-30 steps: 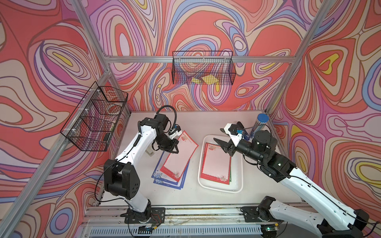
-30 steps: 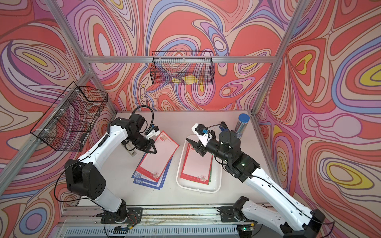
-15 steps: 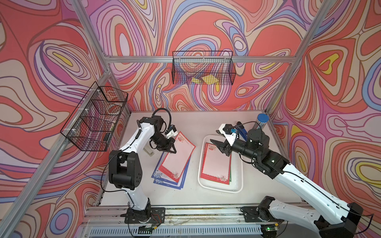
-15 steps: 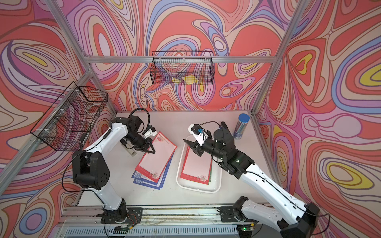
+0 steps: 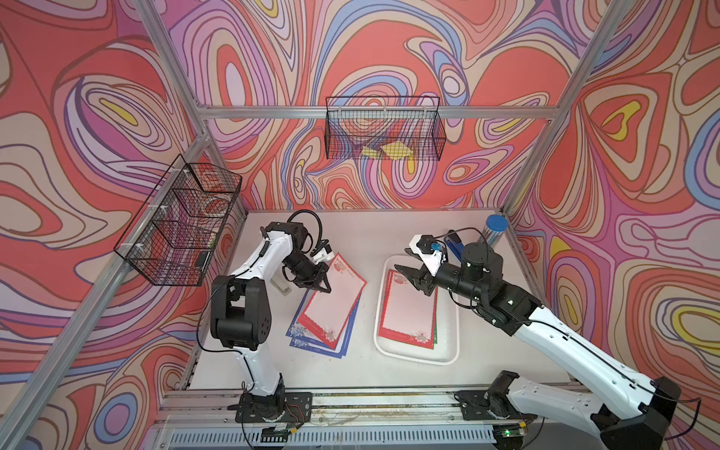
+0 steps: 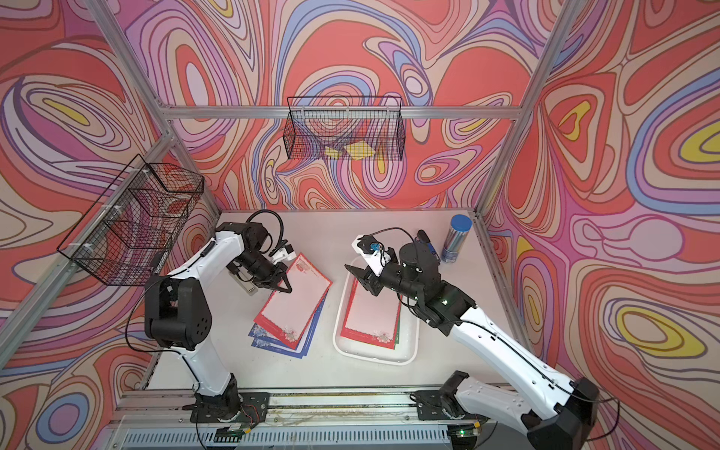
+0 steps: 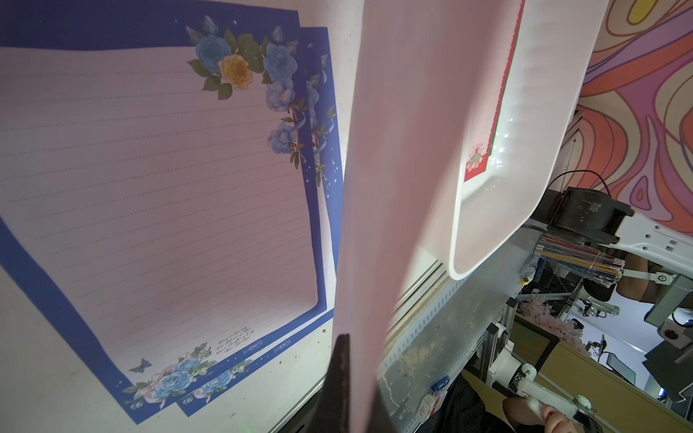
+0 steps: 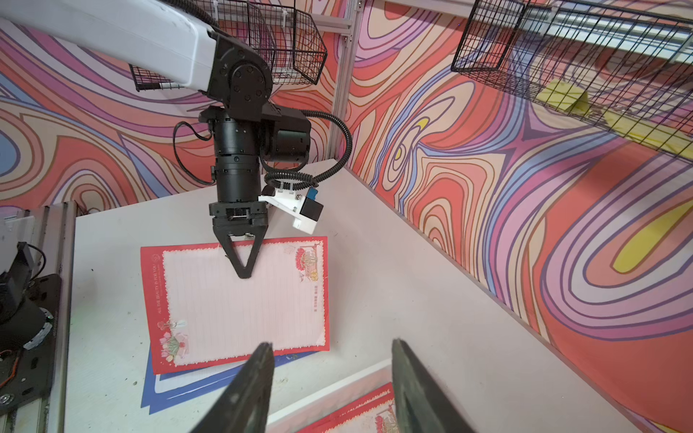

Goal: Take out the stationery paper from the storage box
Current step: Place the stationery paper at the center of the board.

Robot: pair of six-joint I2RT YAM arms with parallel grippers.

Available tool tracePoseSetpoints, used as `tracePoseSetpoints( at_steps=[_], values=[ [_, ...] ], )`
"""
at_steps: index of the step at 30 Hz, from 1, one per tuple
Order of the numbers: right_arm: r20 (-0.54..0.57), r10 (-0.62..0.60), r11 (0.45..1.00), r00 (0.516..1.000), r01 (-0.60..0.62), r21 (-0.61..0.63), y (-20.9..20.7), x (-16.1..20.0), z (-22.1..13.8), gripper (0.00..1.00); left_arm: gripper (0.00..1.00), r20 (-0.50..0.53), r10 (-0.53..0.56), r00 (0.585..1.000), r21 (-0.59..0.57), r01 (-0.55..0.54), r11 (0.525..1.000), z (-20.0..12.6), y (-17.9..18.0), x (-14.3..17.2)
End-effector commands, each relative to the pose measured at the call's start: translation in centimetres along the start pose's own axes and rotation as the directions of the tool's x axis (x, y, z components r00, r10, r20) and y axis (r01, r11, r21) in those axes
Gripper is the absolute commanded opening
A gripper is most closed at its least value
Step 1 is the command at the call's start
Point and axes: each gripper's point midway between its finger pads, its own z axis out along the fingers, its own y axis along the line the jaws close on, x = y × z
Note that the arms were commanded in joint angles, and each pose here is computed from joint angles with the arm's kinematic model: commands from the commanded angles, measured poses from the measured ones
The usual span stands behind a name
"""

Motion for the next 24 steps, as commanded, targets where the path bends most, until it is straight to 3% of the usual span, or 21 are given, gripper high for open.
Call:
tracePoseSetpoints(
  at_steps=[1, 19, 24],
  values=[
    [0.017, 0.006, 1.000, 1.000, -0.005, -0.003, 0.2, -1.0, -0.7, 0.54, 0.00, -0.043, 0.000, 0.999, 0.000, 0.000, 1.000, -0.2, 0.5, 0.5],
    [0.008, 0.016, 1.000, 1.000, -0.016, -0.008, 0.1, -1.0, -0.3, 0.52, 0.00, -0.071, -0.054, 0.996, -0.024, 0.053, 0.998, 0.1, 3.4, 0.1],
    [0.004, 0.007, 1.000, 1.000, -0.007, -0.007, 0.1, -0.9, -0.3, 0.52, 0.00, -0.032, -0.069, 0.997, -0.015, 0.068, 0.998, 0.4, 3.9, -0.2]
  ],
)
